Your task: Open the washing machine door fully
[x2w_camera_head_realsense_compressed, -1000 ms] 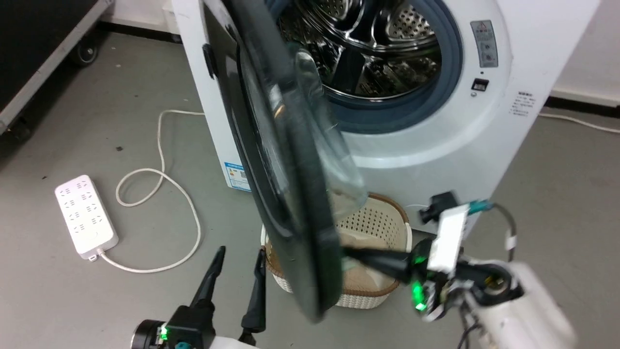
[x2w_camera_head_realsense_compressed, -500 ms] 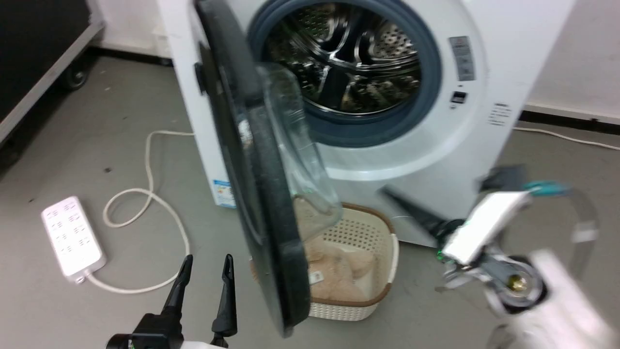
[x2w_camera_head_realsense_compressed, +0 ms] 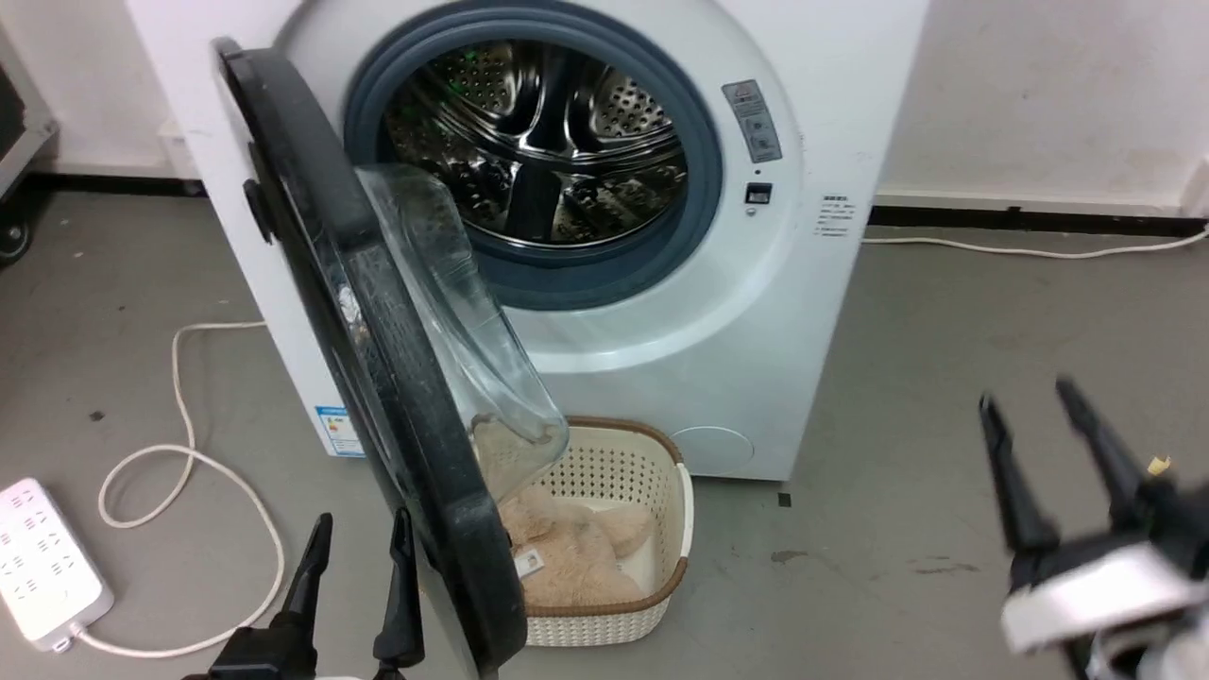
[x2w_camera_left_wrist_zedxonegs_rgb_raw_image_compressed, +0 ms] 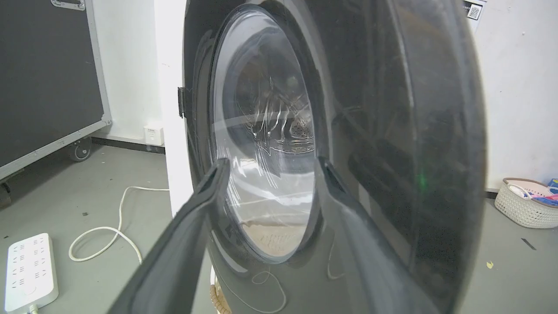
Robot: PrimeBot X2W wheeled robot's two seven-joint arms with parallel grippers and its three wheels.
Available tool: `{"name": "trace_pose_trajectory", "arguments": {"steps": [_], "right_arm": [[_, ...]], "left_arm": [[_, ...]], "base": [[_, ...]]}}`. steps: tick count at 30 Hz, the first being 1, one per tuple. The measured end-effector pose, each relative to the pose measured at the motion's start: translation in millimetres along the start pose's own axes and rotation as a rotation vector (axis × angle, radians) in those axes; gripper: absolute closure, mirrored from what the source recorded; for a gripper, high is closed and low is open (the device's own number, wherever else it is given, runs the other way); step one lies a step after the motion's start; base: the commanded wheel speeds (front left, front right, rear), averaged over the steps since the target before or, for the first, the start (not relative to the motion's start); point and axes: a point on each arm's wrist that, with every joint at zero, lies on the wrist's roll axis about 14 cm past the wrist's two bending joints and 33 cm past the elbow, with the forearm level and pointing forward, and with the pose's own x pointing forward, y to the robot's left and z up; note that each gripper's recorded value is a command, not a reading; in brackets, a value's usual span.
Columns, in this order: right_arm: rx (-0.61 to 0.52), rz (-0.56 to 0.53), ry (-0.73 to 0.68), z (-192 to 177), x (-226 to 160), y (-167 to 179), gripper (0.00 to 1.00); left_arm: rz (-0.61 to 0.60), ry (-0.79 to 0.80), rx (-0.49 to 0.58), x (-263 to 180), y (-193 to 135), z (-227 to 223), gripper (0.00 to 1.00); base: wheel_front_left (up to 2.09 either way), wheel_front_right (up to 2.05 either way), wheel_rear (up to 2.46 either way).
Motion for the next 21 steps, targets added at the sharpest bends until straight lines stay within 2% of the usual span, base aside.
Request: {"name": "trace_pose_trajectory", "arguments": {"steps": [7,11,21], "right_arm": [[0.007,-0.100,0.089,-34.1,-51.8,21.7,0.00],[0.027,-0.142,0.143,-49.2,-71.5,22.4,0.00],[0.053,-0.139,0.116,-41.8,-72.0,27.1,0.00]], "left_arm": [[-0.012,0.025,-0.006,-4.1,-2.9,-7.5,0.00],[-0.012,0.040,-0.003,-8.3,-3.1,-11.6,0.00],[-0.018,0.050,-0.002,-11.2,-4.8,-14.7,0.00]], "base": [[0.00,0.00,0.00],[0.00,0.00,0.00],[0.00,0.00,0.00]]}}
